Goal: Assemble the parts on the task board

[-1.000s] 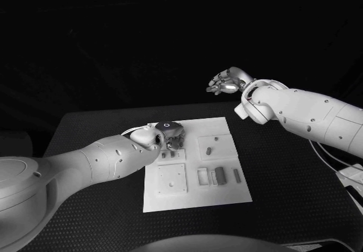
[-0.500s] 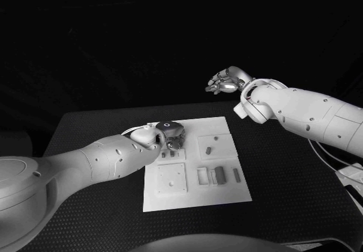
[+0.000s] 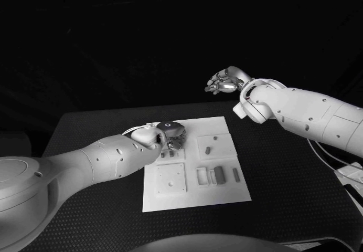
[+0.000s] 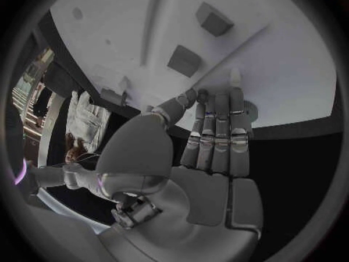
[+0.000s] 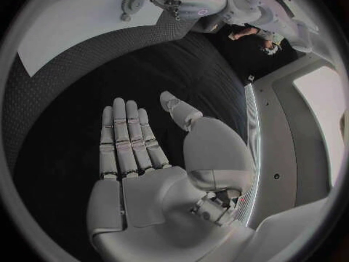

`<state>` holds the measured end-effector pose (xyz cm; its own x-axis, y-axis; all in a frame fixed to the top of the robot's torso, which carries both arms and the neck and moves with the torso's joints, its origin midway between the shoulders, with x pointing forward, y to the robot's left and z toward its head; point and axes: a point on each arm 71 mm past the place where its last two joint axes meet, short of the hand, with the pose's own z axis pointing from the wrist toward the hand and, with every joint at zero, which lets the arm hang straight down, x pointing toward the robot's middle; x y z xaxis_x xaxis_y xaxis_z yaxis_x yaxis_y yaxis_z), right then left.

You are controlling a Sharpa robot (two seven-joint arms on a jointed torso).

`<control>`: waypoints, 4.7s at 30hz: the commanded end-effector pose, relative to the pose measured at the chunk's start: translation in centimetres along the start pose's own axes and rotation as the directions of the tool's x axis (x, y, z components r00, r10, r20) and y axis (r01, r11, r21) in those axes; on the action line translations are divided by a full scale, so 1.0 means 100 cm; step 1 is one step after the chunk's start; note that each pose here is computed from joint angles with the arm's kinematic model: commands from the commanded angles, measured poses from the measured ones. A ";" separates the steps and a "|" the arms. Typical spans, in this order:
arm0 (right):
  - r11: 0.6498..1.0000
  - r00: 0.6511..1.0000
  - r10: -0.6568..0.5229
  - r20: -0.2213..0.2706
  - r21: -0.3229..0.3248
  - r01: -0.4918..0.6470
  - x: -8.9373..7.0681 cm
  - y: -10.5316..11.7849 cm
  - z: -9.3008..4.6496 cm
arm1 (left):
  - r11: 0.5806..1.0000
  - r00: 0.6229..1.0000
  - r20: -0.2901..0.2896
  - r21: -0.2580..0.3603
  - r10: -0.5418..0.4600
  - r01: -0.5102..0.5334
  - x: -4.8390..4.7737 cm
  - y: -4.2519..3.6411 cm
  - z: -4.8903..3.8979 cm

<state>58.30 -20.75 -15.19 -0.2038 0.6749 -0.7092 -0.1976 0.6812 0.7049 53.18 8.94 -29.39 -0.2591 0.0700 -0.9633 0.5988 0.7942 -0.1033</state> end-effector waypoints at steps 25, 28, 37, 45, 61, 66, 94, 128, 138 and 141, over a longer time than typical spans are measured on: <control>1.000 1.000 0.002 -0.010 -0.012 -0.002 0.000 0.001 0.000 | 1.000 0.999 0.051 0.017 0.004 -0.005 0.0000 0.0024 -0.0033; 1.000 1.000 0.002 -0.008 -0.012 -0.002 0.000 0.001 0.000 | 1.000 0.997 0.078 0.021 -0.004 0.002 -0.0017 0.0036 -0.0046; 1.000 1.000 0.001 -0.004 -0.010 -0.001 -0.002 -0.001 -0.002 | 0.997 0.988 0.138 0.021 -0.073 0.071 -0.0107 0.0095 -0.0119; 1.000 1.000 0.000 -0.001 -0.004 0.000 -0.005 -0.005 -0.003 | 0.988 0.974 0.164 0.011 -0.153 0.154 -0.0301 0.0171 -0.0190; 1.000 1.000 -0.002 -0.001 0.000 0.002 -0.007 -0.007 -0.004 | 0.987 0.986 0.062 -0.030 -0.158 0.160 -0.0296 0.0443 -0.0389; 1.000 1.000 -0.001 -0.001 0.000 0.001 -0.007 -0.007 -0.004 | 0.988 0.988 0.060 -0.050 -0.145 0.148 -0.0273 0.0528 -0.0400; 1.000 1.000 -0.001 -0.002 -0.003 0.001 -0.006 -0.006 -0.004 | 0.988 0.989 0.005 -0.050 -0.148 0.149 -0.0011 0.0508 -0.0420; 1.000 1.000 -0.002 0.001 -0.002 0.002 -0.007 -0.007 -0.004 | 0.987 0.987 0.062 -0.044 -0.149 0.152 -0.0028 0.0571 -0.0505; 1.000 1.000 -0.002 0.000 -0.001 0.002 -0.007 -0.007 -0.004 | 0.988 0.984 0.096 -0.020 -0.152 0.154 -0.0057 0.0520 -0.0500; 1.000 1.000 -0.002 0.000 -0.001 0.002 -0.007 -0.007 -0.004 | 0.988 0.984 0.095 -0.018 -0.154 0.156 -0.0058 0.0513 -0.0495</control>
<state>58.26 -21.95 -15.19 -0.1940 0.6762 -0.7107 -0.1872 0.6857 0.7034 52.69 16.29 -28.42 -0.2937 -0.0901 -0.9516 0.5215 0.8193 -0.2385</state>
